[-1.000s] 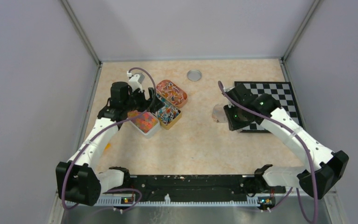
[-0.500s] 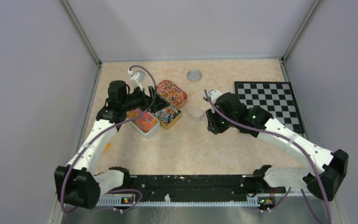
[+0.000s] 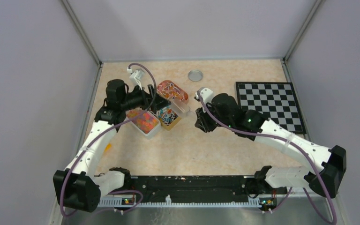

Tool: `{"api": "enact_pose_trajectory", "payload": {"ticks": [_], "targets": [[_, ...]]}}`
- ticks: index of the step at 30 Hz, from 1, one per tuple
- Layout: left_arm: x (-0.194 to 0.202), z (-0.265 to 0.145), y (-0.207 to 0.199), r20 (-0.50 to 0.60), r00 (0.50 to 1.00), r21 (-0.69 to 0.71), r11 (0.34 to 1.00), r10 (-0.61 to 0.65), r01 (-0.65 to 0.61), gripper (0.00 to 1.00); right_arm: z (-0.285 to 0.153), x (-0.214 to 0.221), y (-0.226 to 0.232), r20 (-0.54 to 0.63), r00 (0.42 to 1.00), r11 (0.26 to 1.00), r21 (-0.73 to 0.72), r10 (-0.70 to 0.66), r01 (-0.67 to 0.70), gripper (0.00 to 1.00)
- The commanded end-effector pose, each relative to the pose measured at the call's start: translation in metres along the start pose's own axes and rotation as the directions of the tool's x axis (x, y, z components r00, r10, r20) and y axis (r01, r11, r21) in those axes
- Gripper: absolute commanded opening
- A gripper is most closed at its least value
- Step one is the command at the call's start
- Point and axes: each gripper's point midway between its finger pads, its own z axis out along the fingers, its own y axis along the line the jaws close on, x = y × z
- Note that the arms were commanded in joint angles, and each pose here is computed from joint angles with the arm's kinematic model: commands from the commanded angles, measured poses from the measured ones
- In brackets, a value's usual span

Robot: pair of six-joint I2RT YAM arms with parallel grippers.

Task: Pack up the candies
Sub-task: Adjust the spatula.

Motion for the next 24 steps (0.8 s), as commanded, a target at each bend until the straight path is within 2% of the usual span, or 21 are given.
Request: {"api": "enact_pose_trajectory", "payload": {"ticks": [1, 5, 9, 13, 18, 24], "targets": [[-0.008, 0.003, -0.010, 0.006, 1.000, 0.049, 0.998, -0.026, 0.025, 0.99, -0.010, -0.049, 0.013, 0.173, 0.983, 0.997, -0.041, -0.060, 0.068, 0.00], [-0.003, 0.011, -0.005, -0.019, 0.992, 0.046, 0.991, -0.128, 0.129, 0.99, -0.017, -0.065, 0.011, 0.254, 0.961, 0.993, -0.025, -0.109, 0.119, 0.00], [-0.007, 0.014, 0.000, 0.005, 0.992, 0.036, 0.991, -0.126, 0.126, 0.95, -0.019, -0.073, 0.014, 0.280, 0.948, 0.986, -0.032, -0.150, 0.166, 0.00], [-0.005, 0.016, 0.005, 0.005, 0.991, 0.017, 0.991, -0.137, 0.136, 0.85, -0.021, -0.078, 0.011, 0.313, 0.938, 0.987, -0.012, -0.149, 0.160, 0.00], [0.006, 0.019, 0.015, 0.003, 0.987, -0.004, 0.987, -0.159, 0.159, 0.60, -0.025, -0.084, 0.014, 0.375, 0.915, 0.986, -0.024, -0.147, 0.168, 0.00], [0.013, 0.020, 0.023, 0.002, 0.985, -0.026, 0.985, -0.171, 0.171, 0.52, -0.035, -0.089, 0.013, 0.442, 0.879, 0.979, 0.000, -0.181, 0.202, 0.00]]}}
